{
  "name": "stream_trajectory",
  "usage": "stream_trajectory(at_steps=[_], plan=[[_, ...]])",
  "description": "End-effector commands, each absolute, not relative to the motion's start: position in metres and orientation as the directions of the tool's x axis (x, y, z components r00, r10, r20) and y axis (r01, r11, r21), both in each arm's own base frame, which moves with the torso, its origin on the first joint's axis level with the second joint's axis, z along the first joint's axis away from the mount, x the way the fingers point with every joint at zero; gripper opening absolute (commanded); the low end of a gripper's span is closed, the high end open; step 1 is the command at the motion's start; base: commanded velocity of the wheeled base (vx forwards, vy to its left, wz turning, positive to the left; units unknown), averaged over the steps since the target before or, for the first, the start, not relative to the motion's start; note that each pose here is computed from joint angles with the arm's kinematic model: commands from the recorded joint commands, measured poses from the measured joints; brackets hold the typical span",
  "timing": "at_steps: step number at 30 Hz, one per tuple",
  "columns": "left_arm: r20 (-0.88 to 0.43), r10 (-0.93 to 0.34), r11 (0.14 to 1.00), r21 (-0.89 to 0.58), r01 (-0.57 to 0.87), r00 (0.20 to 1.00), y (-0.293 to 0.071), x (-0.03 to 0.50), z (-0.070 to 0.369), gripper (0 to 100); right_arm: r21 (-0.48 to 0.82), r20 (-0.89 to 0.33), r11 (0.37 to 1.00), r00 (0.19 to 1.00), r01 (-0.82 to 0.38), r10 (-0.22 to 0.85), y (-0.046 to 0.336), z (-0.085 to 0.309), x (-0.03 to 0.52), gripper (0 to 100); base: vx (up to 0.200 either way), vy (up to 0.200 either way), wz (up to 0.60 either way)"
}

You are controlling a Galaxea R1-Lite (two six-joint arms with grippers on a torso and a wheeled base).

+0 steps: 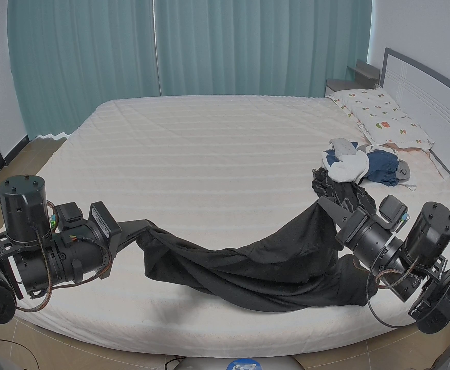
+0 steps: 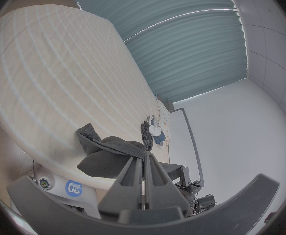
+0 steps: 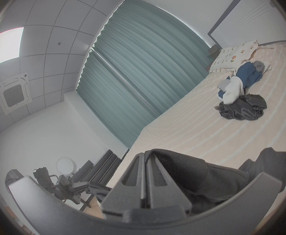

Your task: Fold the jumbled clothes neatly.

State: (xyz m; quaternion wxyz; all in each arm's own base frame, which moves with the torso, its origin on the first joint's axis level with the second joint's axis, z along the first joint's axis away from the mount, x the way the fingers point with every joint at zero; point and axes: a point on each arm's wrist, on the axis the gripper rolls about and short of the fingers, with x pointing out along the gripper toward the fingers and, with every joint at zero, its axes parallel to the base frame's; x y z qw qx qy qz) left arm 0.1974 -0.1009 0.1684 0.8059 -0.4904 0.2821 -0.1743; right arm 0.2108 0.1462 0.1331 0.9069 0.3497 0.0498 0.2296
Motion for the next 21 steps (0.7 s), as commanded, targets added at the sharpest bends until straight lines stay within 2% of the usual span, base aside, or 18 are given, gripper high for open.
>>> stream_trajectory(at_steps=[1,7,14,18,21], plan=[[-0.315,-0.555,0.471,-0.882,-0.022,0.769,-0.099,0.193,0.165,0,0.663,0.062,0.633,0.871,-0.401,0.486,0.138,0.133,0.197,0,-0.200,0.000,0.00],[-0.308,-0.573,0.465,-0.885,-0.007,0.759,-0.094,0.178,0.178,0,0.660,0.101,0.598,0.842,-0.455,0.529,0.125,0.144,0.178,0,-0.200,0.000,0.00],[-0.230,-0.588,0.428,-0.902,0.056,0.775,-0.083,0.156,0.213,0,0.635,0.273,0.519,0.795,-0.572,0.543,0.105,0.186,0.149,0,-0.200,0.000,0.00],[-0.155,-0.594,0.395,-0.911,0.118,0.790,-0.077,0.144,0.239,0,0.600,0.412,0.460,0.746,-0.655,0.523,0.095,0.224,0.135,0,-0.200,0.000,0.00],[-0.107,-0.583,0.378,-0.913,0.152,0.805,-0.074,0.143,0.256,0,0.567,0.506,0.427,0.707,-0.704,0.493,0.088,0.258,0.126,0,0.000,0.000,0.00]])
